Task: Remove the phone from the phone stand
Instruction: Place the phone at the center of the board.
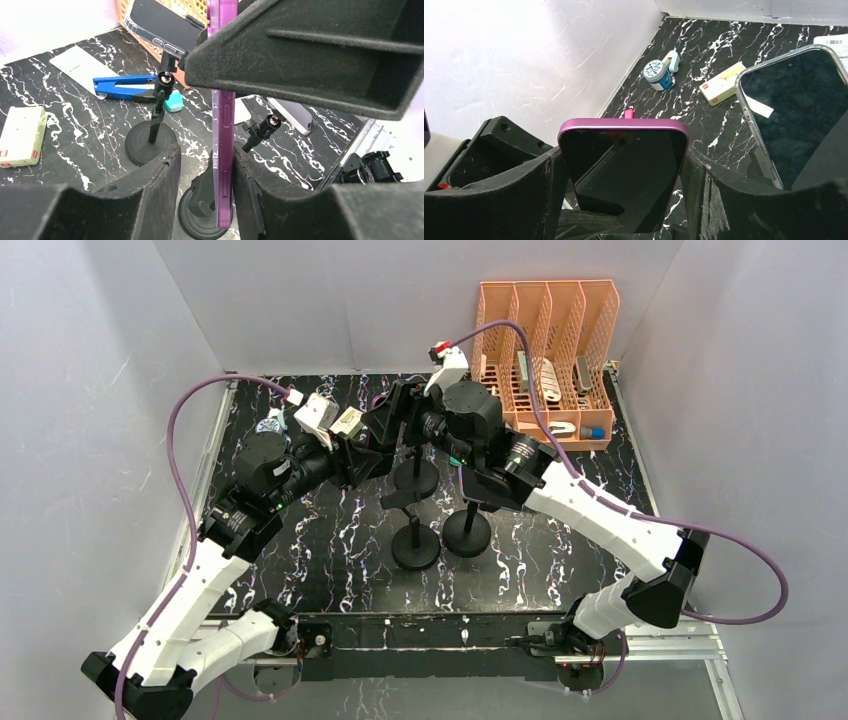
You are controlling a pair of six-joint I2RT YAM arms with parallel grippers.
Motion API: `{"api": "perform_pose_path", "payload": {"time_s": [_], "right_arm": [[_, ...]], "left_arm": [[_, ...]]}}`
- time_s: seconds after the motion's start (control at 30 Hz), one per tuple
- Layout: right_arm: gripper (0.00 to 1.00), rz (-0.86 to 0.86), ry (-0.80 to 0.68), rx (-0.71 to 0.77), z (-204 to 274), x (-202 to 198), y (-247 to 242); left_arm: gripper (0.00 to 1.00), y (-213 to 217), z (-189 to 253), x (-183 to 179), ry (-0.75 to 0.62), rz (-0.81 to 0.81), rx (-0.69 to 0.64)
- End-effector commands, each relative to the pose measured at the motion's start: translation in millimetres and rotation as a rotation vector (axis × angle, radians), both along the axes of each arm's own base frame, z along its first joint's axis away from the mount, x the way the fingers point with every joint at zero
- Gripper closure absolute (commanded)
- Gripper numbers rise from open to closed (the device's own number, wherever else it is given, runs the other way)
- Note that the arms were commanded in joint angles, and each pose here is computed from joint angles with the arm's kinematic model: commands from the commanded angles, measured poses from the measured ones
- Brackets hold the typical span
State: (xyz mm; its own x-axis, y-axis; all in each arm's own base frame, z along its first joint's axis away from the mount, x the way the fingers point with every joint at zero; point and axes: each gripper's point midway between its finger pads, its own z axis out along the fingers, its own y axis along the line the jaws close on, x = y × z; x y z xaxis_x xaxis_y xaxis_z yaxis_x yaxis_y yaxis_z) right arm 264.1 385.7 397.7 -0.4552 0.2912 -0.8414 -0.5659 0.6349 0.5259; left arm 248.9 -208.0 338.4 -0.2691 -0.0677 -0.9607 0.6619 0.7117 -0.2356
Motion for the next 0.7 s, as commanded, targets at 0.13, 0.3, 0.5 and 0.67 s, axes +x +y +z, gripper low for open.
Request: {"api": "perform_pose_path", "payload": {"time_s": [0.13, 0.3, 0.5, 0.67], "right_arm": [[0.99, -0.002, -0.053, 0.133, 51.2, -3.6, 4.4], [0.99, 0.013, -0.068, 0.126, 50.6, -7.2, 2.2], [0.44, 0.127, -0.13, 0.109, 53.0, -28.3, 1.0], [0.01, 0.214, -0.136, 0.092, 56.1, -42.6, 5.9]], "left_arm": [[0.74, 3.6, 8.0, 2.2, -0.036, 0.008, 0.031], [1.0, 8.0, 10.3, 0.6, -0.052, 0.023, 0.033], [1.0, 19.4, 10.7, -3.7, -0.056, 0.077, 0.007], [1.0, 29.2, 17.8, -8.9, -0.067, 0.124, -0.039]]}}
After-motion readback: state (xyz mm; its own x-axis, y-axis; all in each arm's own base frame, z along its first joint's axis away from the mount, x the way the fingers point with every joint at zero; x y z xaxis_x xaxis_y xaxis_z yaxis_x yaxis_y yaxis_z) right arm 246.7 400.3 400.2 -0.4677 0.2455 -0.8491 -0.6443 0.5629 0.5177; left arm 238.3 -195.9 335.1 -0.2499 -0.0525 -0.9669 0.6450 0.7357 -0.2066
